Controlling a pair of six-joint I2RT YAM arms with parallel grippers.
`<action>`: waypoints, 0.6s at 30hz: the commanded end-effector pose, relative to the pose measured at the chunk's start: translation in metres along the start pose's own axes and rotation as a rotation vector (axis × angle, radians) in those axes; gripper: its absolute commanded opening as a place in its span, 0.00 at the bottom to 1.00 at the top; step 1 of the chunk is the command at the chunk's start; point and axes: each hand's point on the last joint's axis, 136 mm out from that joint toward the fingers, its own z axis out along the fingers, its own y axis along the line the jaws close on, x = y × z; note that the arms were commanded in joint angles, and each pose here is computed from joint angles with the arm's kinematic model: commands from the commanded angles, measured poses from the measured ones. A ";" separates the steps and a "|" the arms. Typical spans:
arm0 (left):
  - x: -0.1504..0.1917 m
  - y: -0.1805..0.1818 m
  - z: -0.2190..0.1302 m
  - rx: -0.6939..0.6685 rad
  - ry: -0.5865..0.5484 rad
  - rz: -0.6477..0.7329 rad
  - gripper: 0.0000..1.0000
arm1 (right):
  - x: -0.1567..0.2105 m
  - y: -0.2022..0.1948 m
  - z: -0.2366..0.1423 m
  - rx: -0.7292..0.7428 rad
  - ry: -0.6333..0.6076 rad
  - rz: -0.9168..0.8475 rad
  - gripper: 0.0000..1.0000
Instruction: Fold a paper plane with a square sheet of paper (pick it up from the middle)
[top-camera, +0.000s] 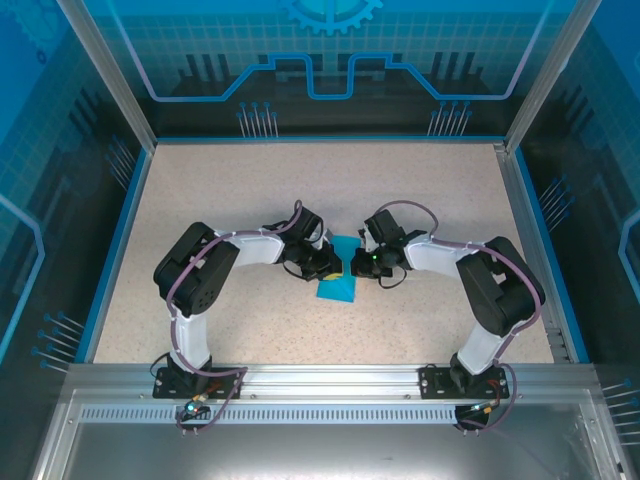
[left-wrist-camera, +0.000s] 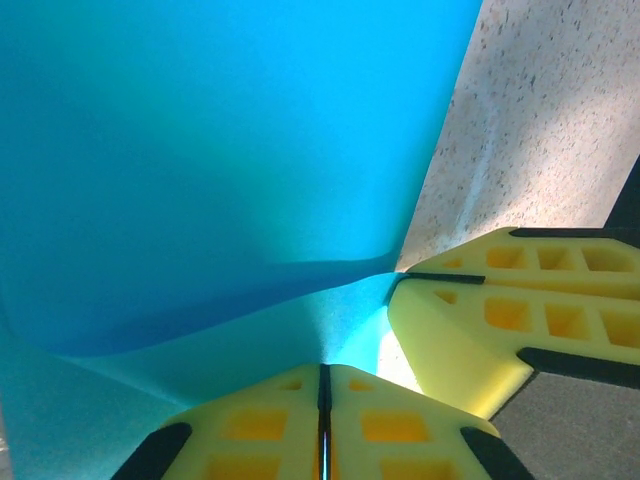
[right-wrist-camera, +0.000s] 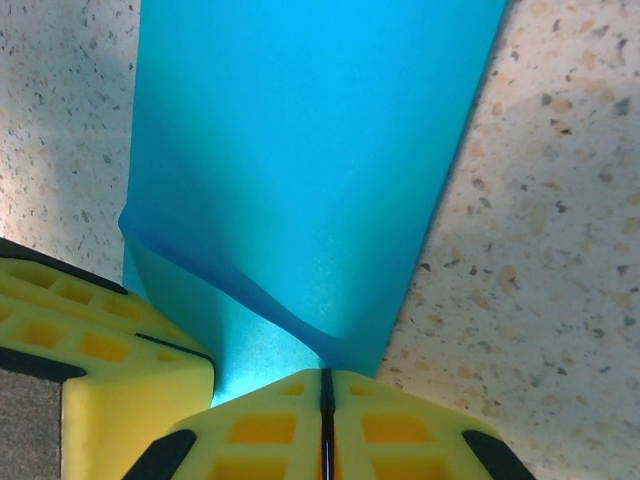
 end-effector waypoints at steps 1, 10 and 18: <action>0.003 -0.007 0.001 0.008 0.024 0.028 0.11 | -0.004 0.001 0.003 -0.001 0.006 -0.006 0.09; 0.002 -0.005 0.003 -0.002 0.027 0.027 0.10 | -0.003 -0.001 0.005 0.007 0.010 -0.004 0.09; 0.003 0.000 0.006 -0.017 0.033 0.019 0.10 | -0.004 -0.003 0.007 0.013 0.014 -0.001 0.09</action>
